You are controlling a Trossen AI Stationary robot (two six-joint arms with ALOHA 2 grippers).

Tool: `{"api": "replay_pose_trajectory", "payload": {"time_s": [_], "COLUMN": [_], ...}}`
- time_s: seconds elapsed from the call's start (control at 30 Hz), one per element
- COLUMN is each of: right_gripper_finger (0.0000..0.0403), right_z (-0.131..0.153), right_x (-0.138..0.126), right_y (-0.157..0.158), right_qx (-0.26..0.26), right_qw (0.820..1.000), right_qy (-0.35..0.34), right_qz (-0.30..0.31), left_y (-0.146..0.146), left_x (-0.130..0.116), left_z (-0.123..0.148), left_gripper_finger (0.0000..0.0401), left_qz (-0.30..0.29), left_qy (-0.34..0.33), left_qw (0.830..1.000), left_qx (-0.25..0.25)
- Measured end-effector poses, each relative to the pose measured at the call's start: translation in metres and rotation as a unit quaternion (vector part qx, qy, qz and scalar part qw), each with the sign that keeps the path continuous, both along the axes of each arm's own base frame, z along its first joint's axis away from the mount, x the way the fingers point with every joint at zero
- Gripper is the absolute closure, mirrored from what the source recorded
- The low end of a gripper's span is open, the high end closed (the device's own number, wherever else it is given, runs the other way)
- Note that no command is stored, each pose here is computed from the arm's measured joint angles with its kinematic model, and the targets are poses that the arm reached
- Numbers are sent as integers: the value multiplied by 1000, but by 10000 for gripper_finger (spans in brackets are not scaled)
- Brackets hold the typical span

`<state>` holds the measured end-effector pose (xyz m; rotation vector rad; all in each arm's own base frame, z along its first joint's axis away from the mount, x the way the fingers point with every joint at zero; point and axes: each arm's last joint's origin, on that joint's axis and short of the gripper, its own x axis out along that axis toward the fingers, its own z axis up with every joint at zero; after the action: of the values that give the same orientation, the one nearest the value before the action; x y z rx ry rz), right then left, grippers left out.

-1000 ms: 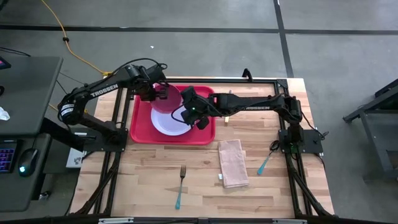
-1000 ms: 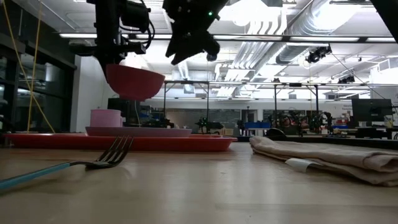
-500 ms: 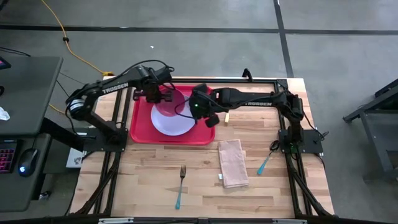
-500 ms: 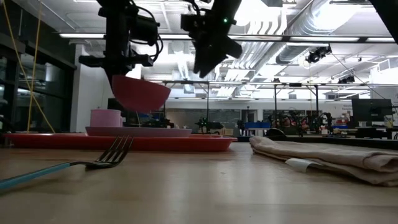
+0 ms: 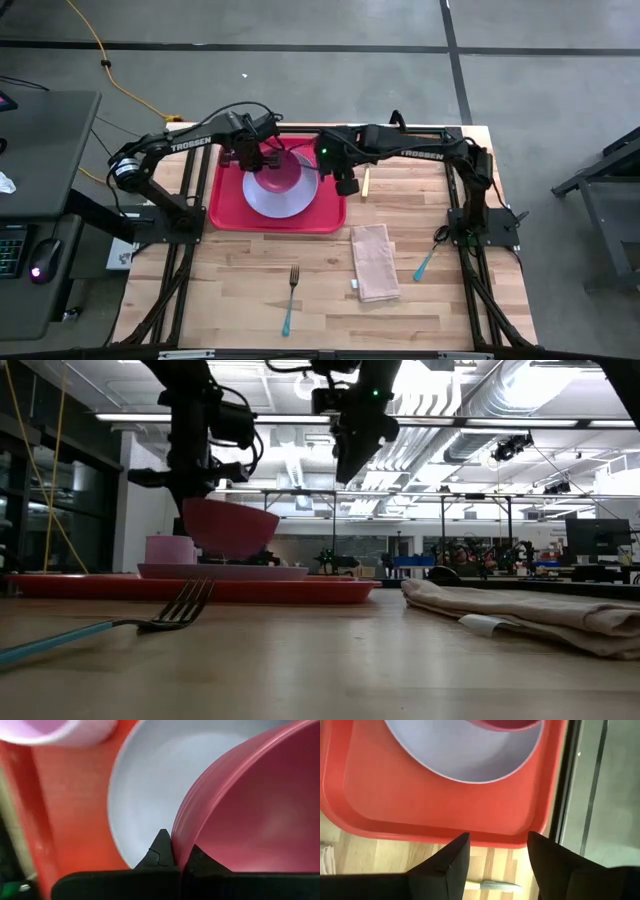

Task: Set up tray
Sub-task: Put the pink bowl on the purple plate

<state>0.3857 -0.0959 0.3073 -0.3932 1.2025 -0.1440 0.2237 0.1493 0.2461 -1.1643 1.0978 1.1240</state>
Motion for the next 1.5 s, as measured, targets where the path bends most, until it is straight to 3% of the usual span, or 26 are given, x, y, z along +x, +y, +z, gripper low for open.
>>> {"api": "replay_pose_trajectory", "payload": {"time_s": [0.57,0.73,0.93,1.1,1.27,1.5], "right_gripper_finger": [246,246,252,257,258,258], "right_z": [59,76,98,115,122,106], "right_x": [-44,-57,-76,-92,-103,-123], "right_y": [-22,-20,-19,-20,-22,-17], "right_qx": [-4,2,39,35,45,39], "right_qw": [995,992,984,977,969,952], "right_qy": [-92,-124,-174,-211,-243,-304], "right_qz": [-37,-28,-3,-2,7,24], "left_y": [-1,0,-5,-5,-4,-4], "left_x": [1,3,-2,-2,-2,-2], "left_z": [-11,-16,-32,-33,-33,-33], "left_gripper_finger": [387,387,387,387,387,387], "left_qz": [-7,-9,-10,-10,-13,-14], "left_qy": [-20,-34,-29,-31,-33,-26], "left_qw": [1000,999,999,999,999,999], "left_qx": [-12,-5,-33,-32,-26,-19]}}
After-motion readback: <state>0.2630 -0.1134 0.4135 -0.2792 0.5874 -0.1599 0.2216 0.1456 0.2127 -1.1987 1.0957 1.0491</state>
